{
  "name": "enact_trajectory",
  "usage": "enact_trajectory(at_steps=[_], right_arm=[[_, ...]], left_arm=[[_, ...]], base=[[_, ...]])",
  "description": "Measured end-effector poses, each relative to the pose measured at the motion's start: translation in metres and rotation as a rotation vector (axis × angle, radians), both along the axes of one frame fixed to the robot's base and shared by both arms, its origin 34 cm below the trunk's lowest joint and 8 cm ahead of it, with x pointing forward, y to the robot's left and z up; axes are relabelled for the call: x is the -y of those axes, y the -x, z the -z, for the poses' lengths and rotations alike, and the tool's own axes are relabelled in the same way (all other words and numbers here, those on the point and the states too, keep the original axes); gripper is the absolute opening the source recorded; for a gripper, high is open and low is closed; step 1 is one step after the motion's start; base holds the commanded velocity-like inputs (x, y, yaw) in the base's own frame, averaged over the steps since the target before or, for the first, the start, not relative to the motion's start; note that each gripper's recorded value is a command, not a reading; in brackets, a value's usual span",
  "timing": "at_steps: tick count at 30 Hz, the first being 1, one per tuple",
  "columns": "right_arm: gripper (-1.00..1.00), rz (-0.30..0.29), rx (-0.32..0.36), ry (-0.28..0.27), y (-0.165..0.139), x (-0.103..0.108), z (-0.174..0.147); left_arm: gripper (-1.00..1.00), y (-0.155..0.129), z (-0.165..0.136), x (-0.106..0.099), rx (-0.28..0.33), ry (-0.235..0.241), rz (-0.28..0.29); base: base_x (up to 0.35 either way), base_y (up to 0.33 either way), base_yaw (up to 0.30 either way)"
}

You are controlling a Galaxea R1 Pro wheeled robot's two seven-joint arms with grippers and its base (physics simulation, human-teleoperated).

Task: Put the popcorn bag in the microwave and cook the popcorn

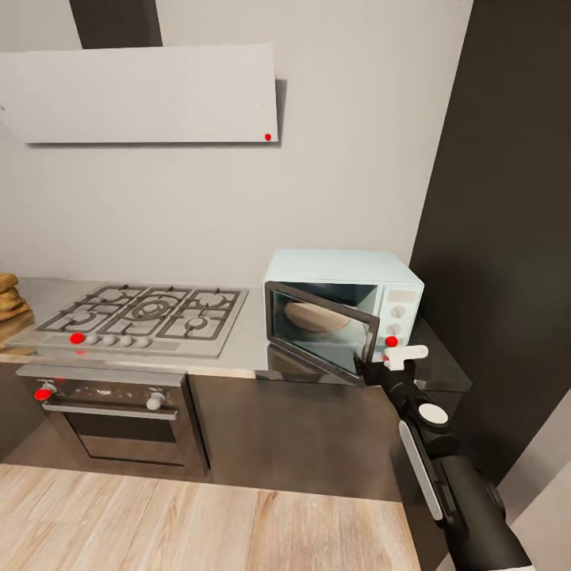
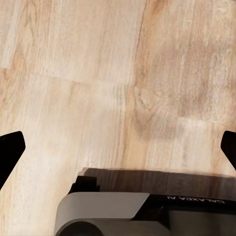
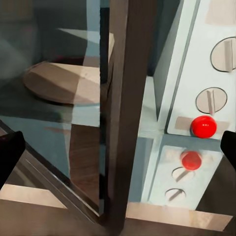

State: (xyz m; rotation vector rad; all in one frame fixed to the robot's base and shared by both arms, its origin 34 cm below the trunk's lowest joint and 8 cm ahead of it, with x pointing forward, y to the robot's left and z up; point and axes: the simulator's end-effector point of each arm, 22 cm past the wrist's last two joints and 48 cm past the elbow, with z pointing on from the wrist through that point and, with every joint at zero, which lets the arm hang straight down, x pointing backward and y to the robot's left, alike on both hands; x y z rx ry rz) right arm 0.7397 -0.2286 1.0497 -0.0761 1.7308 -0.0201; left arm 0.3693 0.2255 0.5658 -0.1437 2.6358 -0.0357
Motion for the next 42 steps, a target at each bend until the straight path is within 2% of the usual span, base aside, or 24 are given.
enact_trajectory(at_steps=[8, 14, 23, 30, 40, 42], right_arm=[[1.00, 0.000, 0.000, 0.000, 0.000, 0.000, 0.000], [1.00, -0.001, 0.000, 0.000, 0.000, 0.000, 0.000], [1.00, -0.002, 0.001, 0.001, 0.000, -0.001, 0.000], [1.00, -0.006, 0.005, 0.002, 0.000, -0.001, -0.001], [1.00, -0.004, 0.014, 0.005, 0.001, 0.000, -0.003], [1.00, 0.033, 0.013, -0.014, 0.000, 0.014, -0.003]], left_arm=[[1.00, 0.000, 0.000, 0.000, 0.000, 0.000, 0.000], [1.00, 0.000, 0.000, 0.000, 0.000, 0.000, 0.000], [1.00, 0.000, 0.000, 0.000, 0.000, 0.000, 0.000], [1.00, 0.000, 0.000, 0.000, 0.000, 0.000, 0.002], [1.00, 0.000, 0.000, 0.000, 0.000, 0.000, 0.000], [1.00, 0.000, 0.000, 0.000, 0.000, 0.000, -0.001]], base=[[0.000, -0.001, 0.000], [0.000, -0.196, 0.000], [0.000, -0.032, 0.000], [0.000, -0.233, 0.000], [0.000, -0.017, 0.000], [0.012, 0.000, 0.000]])
